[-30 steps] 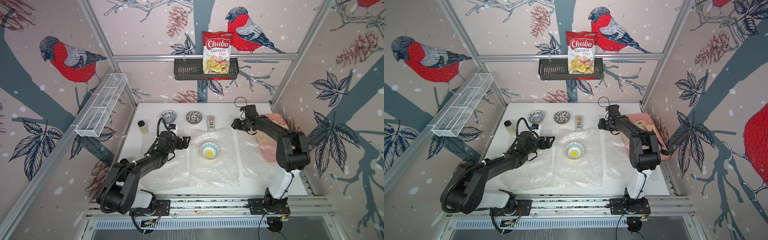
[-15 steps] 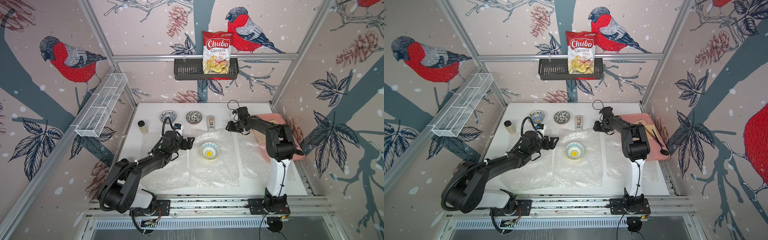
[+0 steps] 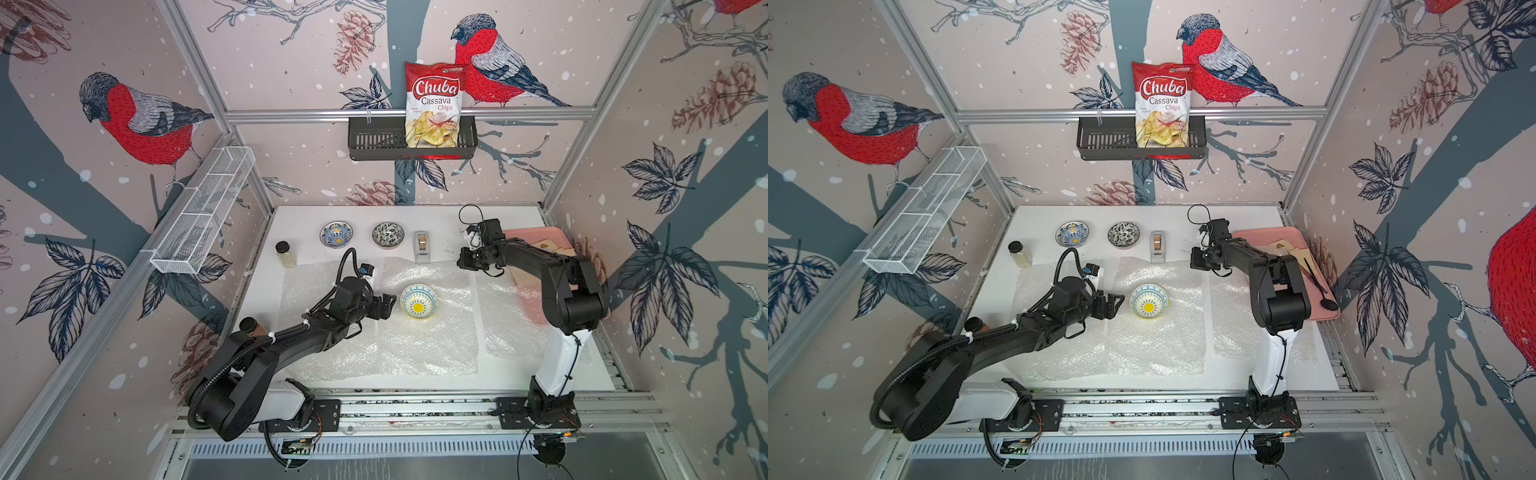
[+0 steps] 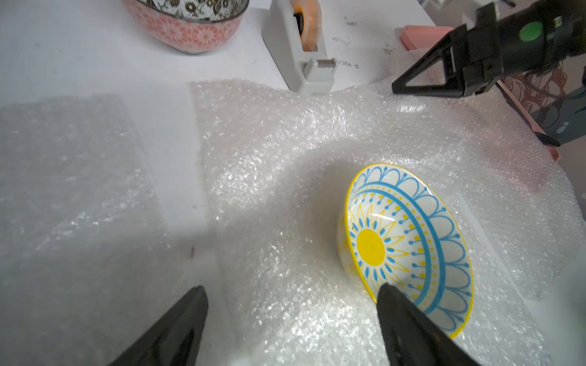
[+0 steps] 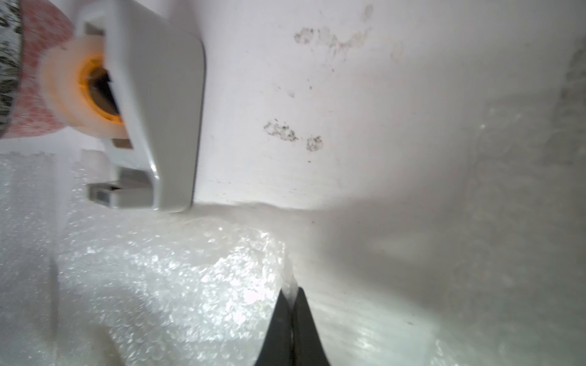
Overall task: Wrap bowls in bubble wrap
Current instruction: Wrap the bowl in bubble wrap.
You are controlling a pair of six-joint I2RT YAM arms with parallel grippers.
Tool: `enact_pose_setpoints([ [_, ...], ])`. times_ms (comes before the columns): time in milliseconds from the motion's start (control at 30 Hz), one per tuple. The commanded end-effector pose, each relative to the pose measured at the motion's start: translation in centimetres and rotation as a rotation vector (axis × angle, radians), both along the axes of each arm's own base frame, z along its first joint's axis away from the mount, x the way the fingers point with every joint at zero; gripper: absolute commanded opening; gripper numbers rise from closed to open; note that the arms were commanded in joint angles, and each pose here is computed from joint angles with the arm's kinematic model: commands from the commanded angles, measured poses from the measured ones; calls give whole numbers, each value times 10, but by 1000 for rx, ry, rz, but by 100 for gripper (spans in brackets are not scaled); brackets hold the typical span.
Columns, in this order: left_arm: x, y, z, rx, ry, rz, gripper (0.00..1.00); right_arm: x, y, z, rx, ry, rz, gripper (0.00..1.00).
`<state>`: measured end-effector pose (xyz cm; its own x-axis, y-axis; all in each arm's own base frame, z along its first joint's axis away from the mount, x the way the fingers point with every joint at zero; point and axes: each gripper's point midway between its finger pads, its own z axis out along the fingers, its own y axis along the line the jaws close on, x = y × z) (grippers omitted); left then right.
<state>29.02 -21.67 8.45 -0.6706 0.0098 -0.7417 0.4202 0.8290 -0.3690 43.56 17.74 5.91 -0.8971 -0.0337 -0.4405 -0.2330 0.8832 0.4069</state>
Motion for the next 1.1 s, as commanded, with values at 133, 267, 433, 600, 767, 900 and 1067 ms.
enact_pose_setpoints([
  [133, -7, 1, 1, -44, 15, 91, 88, -24, 37, 53, 111, -45, 106, 5],
  [267, -4, -1, 10, -77, 13, 121, 90, -61, 60, 65, 167, -26, 180, 5],
  [433, -3, -9, 18, -117, 14, 138, 90, -110, 94, 70, 247, 21, 269, 5],
  [600, -2, -20, 22, -129, 15, 123, 91, -153, 138, 71, 330, 68, 392, 5],
  [767, 0, -27, 25, -139, 20, 131, 92, -171, 160, 52, 313, 118, 458, 5],
  [900, -1, -24, 27, -163, 17, 163, 93, -181, 170, 37, 344, 176, 488, 5],
  [1067, -2, -24, 21, -188, 31, 179, 92, -189, 171, 13, 304, 228, 503, 6],
])
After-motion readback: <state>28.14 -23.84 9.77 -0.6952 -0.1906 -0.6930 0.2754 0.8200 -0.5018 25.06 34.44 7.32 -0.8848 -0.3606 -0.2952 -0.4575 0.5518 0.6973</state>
